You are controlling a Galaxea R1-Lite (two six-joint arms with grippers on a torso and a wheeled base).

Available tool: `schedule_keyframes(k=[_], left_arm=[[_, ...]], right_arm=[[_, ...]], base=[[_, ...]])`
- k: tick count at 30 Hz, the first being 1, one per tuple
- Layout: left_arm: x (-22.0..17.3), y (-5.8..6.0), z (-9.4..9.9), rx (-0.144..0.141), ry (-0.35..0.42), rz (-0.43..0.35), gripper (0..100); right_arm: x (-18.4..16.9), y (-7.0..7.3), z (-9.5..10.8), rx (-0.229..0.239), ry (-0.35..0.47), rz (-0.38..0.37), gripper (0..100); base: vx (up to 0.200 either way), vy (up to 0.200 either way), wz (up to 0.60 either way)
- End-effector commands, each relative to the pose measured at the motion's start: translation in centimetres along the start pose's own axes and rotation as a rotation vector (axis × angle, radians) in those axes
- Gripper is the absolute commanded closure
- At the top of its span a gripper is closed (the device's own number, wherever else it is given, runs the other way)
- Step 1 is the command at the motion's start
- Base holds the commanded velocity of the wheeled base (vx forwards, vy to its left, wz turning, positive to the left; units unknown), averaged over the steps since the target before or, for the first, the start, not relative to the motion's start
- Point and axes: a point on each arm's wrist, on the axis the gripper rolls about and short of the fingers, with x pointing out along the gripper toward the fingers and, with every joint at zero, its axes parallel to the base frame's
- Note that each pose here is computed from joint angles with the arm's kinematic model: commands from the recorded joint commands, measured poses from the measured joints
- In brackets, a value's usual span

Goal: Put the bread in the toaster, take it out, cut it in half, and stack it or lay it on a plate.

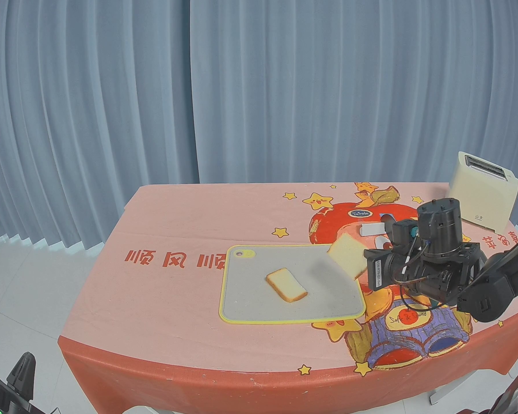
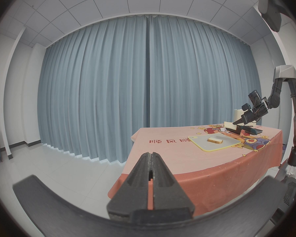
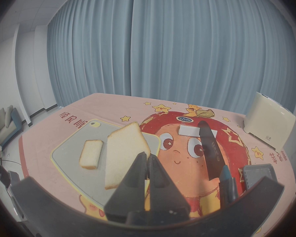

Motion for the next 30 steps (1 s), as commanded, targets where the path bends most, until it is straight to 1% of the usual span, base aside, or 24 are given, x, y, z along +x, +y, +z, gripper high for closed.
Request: schedule_keyframes(k=[1, 9, 12, 13, 17, 21, 26, 30], left_arm=[[0.1, 0.0, -0.5, 0.000, 0.018, 0.000, 100], [0.1, 0.0, -0.5, 0.000, 0.018, 0.000, 100], [0.1, 0.0, -0.5, 0.000, 0.018, 0.000, 100], [0.1, 0.0, -0.5, 0.000, 0.018, 0.000, 100], [0.1, 0.0, -0.5, 0.000, 0.018, 0.000, 100], [0.1, 0.0, -0.5, 0.000, 0.018, 0.000, 100], [0.1, 0.0, -0.5, 0.000, 0.018, 0.000, 100], [0.1, 0.0, -0.5, 0.000, 0.018, -0.002, 100]], right_arm=[[-1.4, -0.3, -0.3, 0.000, -0.017, 0.003, 100], [-3.0, -0.7, -0.7, 0.008, -0.078, 0.009, 100], [-4.3, -0.8, -0.7, 0.011, -0.103, 0.028, 100], [-4.3, -0.8, -0.7, 0.010, -0.103, 0.029, 100], [-5.7, -0.8, -1.9, 0.009, -0.085, 0.047, 100], [-6.4, -1.0, -3.0, -0.009, -0.060, 0.045, 100], [-7.8, -1.1, -3.1, -0.004, -0.086, 0.061, 100], [-7.9, -1.2, -2.9, 0.003, -0.097, 0.058, 100]], base=[[0.000, 0.000, 0.00], [0.000, 0.000, 0.00], [0.000, 0.000, 0.00], [0.000, 0.000, 0.00], [0.000, 0.000, 0.00], [0.000, 0.000, 0.00], [0.000, 0.000, 0.00], [0.000, 0.000, 0.00]])
